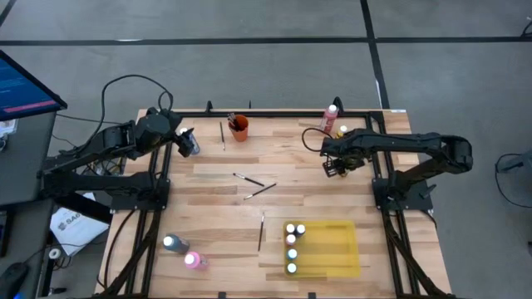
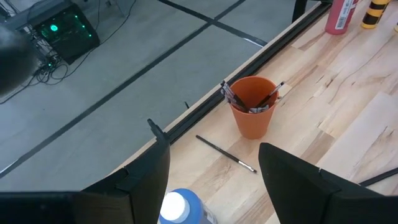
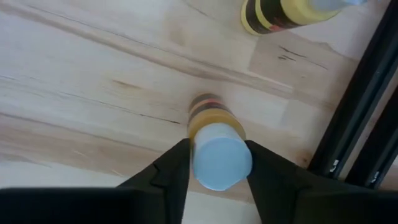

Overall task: Pick & Place Paint Supplies
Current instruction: Put the yellow paint bottle into the yellow bin

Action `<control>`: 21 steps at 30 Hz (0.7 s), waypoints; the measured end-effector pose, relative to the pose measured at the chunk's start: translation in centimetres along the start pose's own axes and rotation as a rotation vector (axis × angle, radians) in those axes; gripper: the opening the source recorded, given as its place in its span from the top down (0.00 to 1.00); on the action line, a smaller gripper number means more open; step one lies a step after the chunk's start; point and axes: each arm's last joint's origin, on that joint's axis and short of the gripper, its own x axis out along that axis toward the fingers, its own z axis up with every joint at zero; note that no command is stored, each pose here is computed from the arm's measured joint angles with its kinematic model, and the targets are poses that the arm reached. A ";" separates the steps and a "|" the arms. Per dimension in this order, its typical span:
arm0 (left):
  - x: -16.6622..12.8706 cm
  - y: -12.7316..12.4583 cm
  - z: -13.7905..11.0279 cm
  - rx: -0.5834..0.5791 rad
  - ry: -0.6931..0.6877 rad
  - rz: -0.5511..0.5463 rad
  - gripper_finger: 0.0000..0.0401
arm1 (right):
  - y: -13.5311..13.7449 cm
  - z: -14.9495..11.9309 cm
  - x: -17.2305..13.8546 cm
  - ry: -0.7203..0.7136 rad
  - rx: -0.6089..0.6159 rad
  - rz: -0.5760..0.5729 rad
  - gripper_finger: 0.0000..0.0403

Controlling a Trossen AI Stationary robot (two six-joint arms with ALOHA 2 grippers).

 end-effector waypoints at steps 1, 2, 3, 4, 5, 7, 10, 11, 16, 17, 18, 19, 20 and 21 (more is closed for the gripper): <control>0.0 0.0 0.0 0.000 0.000 0.000 0.41 | 0.0 0.1 0.0 0.000 0.003 0.000 0.66; 0.0 0.0 0.0 0.000 0.000 0.000 0.41 | -0.1 0.1 0.0 -0.001 0.007 0.000 0.69; 0.0 0.0 0.0 0.000 0.000 0.000 0.41 | -0.1 0.2 0.0 -0.002 0.008 -0.001 0.72; 0.0 0.0 0.0 0.002 0.000 0.000 0.41 | -0.1 0.2 0.0 -0.006 0.010 -0.005 0.73; 0.0 0.0 0.0 0.012 -0.001 0.000 0.41 | -0.2 0.2 0.0 -0.011 0.012 -0.010 0.73; 0.0 0.0 0.0 0.024 -0.001 0.000 0.41 | -0.2 0.3 0.0 -0.013 0.013 -0.012 0.73; 0.0 0.0 0.0 0.026 -0.001 0.000 0.41 | -0.1 0.3 0.0 -0.018 0.009 -0.006 0.73; 0.0 0.0 0.0 0.026 0.000 0.000 0.41 | 0.0 0.2 -0.1 -0.020 0.005 0.000 0.73; 0.0 0.0 0.0 0.026 -0.001 0.001 0.41 | 1.4 -0.3 -2.7 -0.061 -0.042 0.111 0.73; 0.0 0.0 0.0 0.026 -0.001 0.000 0.41 | 1.7 -0.6 -3.5 -0.070 -0.050 0.137 0.73; 0.0 0.0 0.0 0.026 0.000 0.001 0.41 | 2.1 -0.9 -4.4 -0.080 -0.059 0.172 0.73; 0.0 0.0 0.0 0.026 0.000 0.000 0.41 | 2.6 -1.3 -5.4 -0.090 -0.064 0.212 0.73; 0.0 0.0 0.0 0.026 0.000 0.001 0.41 | 3.1 -1.8 -6.3 -0.095 -0.072 0.253 0.73; 0.0 0.0 0.0 0.027 0.000 0.000 0.41 | 3.6 -2.4 -7.4 -0.100 -0.085 0.293 0.73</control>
